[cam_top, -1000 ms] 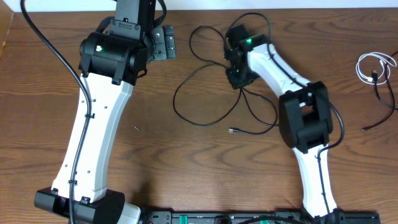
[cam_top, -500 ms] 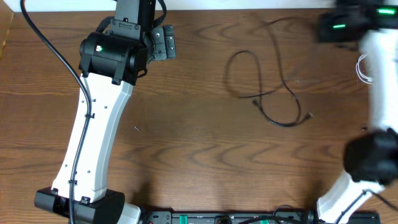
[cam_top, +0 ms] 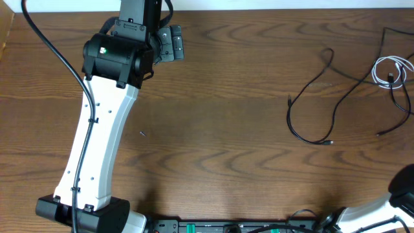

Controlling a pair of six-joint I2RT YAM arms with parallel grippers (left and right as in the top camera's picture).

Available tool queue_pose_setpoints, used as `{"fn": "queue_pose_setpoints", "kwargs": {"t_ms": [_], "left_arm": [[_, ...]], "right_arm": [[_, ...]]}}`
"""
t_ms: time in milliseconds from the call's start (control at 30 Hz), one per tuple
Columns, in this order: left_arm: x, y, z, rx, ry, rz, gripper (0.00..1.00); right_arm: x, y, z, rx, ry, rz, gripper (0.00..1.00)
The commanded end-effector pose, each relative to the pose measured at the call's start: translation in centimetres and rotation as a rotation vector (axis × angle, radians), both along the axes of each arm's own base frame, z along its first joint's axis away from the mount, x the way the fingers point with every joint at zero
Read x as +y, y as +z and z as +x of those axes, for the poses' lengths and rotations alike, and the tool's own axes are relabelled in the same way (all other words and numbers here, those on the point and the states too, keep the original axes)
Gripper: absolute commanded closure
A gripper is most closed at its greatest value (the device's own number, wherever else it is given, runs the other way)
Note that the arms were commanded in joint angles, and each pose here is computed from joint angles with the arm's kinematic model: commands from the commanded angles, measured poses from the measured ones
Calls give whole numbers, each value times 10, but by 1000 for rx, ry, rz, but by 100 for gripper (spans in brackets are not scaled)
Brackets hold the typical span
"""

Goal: Untangle cables

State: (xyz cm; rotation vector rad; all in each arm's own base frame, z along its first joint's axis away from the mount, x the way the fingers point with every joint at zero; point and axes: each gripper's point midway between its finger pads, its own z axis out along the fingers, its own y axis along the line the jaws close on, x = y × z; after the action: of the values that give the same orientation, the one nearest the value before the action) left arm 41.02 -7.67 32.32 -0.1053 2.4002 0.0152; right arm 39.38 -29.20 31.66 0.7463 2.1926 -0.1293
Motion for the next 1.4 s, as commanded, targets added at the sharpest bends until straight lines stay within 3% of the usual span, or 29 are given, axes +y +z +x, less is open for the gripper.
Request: {"fn": "queue_pose_setpoints", "kwargs": {"t_ms": [0, 267, 300, 400, 433, 567, 800, 1000, 1167, 1367], "left_arm": [[-1, 0, 2, -1, 8, -13, 4], [-1, 0, 3, -5, 8, -15, 4], [-1, 0, 3, -5, 8, -15, 4], [-1, 0, 3, -5, 8, -15, 4], [-1, 0, 3, -4, 8, -14, 4], [-1, 0, 3, -4, 8, -14, 4], [-1, 0, 3, -4, 8, -14, 4], [-1, 0, 3, -4, 8, -14, 4], [-1, 0, 3, -4, 8, -14, 4], [-1, 0, 3, -3, 8, -14, 4]], "right_arm": [[-34, 6, -13, -34, -91, -30, 99], [-71, 3, -14, -4, -131, -160, 96], [-71, -2, -13, 8, -129, -150, 83], [-62, -18, -10, 49, -110, -112, 5], [-57, -21, -8, 57, -97, -102, 1], [-26, -28, 8, 79, -14, -69, 1], [78, -43, 48, 136, 347, -22, 1], [176, -62, 54, 234, 567, 69, 1], [228, -81, 43, 343, 691, 84, 21], [273, -126, 23, 486, 770, 160, 29]]}}
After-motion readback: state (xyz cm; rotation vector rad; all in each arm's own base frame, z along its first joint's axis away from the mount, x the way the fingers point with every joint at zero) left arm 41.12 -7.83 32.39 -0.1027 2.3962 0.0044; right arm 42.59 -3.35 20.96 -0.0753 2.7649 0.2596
